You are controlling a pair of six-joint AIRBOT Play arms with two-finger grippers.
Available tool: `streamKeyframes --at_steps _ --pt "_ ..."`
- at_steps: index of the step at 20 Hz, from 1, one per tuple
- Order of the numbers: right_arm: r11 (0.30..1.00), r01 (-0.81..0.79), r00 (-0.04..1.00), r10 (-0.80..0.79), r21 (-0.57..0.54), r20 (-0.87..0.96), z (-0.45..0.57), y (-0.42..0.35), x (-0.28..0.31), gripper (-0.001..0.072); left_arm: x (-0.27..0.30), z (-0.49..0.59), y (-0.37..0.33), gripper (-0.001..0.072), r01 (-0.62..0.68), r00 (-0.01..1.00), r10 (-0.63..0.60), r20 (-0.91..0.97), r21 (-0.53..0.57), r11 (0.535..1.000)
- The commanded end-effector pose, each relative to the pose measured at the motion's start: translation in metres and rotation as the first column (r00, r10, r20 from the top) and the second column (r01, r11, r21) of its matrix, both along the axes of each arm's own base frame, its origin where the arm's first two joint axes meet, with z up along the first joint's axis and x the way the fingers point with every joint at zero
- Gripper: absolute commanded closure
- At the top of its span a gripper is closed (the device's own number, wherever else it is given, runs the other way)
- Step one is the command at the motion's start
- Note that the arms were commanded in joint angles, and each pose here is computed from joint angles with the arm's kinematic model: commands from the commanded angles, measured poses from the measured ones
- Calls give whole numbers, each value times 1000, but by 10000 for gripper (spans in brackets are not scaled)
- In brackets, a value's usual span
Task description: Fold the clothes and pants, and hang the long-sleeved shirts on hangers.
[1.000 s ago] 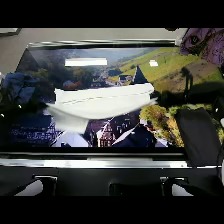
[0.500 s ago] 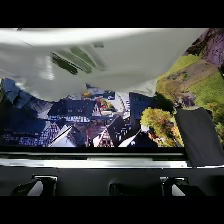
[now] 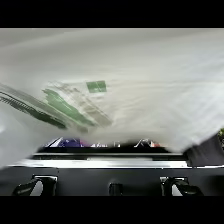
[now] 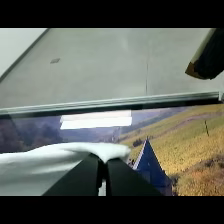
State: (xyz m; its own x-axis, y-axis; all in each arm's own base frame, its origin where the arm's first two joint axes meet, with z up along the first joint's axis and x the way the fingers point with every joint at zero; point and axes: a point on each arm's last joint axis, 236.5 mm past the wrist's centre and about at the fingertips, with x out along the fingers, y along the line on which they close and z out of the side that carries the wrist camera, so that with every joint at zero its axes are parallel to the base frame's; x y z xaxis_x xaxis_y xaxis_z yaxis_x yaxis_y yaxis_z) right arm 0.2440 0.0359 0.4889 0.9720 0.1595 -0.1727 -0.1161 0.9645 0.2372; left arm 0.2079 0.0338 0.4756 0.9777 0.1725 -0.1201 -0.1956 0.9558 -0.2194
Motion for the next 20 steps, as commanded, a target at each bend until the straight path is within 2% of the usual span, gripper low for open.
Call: streamKeyframes --at_steps 1,3,7,9,11,13,16,20 --pt "999 26 962 -18 26 -273 -68 -13 60 681 58 -62 -13 690 138 964 -142 -226 -30 990" --pt "999 6 888 18 51 -460 -128 -14 112 680 113 -125 -15 690 215 888 -240 -392 -109 971" --pt "996 -28 677 82 86 -732 -278 -17 205 680 217 -266 -5 690 232 715 -343 -610 -256 938" --pt "994 -13 593 94 108 -799 -343 -20 239 680 261 -336 -16 690 256 627 -388 -676 -292 922" --pt "992 -3 556 106 126 -825 -400 -22 272 680 295 -401 -31 690 265 566 -413 -714 -317 911" --pt "989 -6 550 128 149 -825 -446 -20 299 680 323 -452 -44 690 259 549 -417 -724 -327 909" --pt "989 15 562 111 145 -819 -491 -26 326 680 358 -484 -47 689 256 582 -402 -707 -310 916" --pt "991 -3 565 112 134 -818 -500 -27 329 680 368 -485 -45 689 258 591 -400 -701 -306 916"
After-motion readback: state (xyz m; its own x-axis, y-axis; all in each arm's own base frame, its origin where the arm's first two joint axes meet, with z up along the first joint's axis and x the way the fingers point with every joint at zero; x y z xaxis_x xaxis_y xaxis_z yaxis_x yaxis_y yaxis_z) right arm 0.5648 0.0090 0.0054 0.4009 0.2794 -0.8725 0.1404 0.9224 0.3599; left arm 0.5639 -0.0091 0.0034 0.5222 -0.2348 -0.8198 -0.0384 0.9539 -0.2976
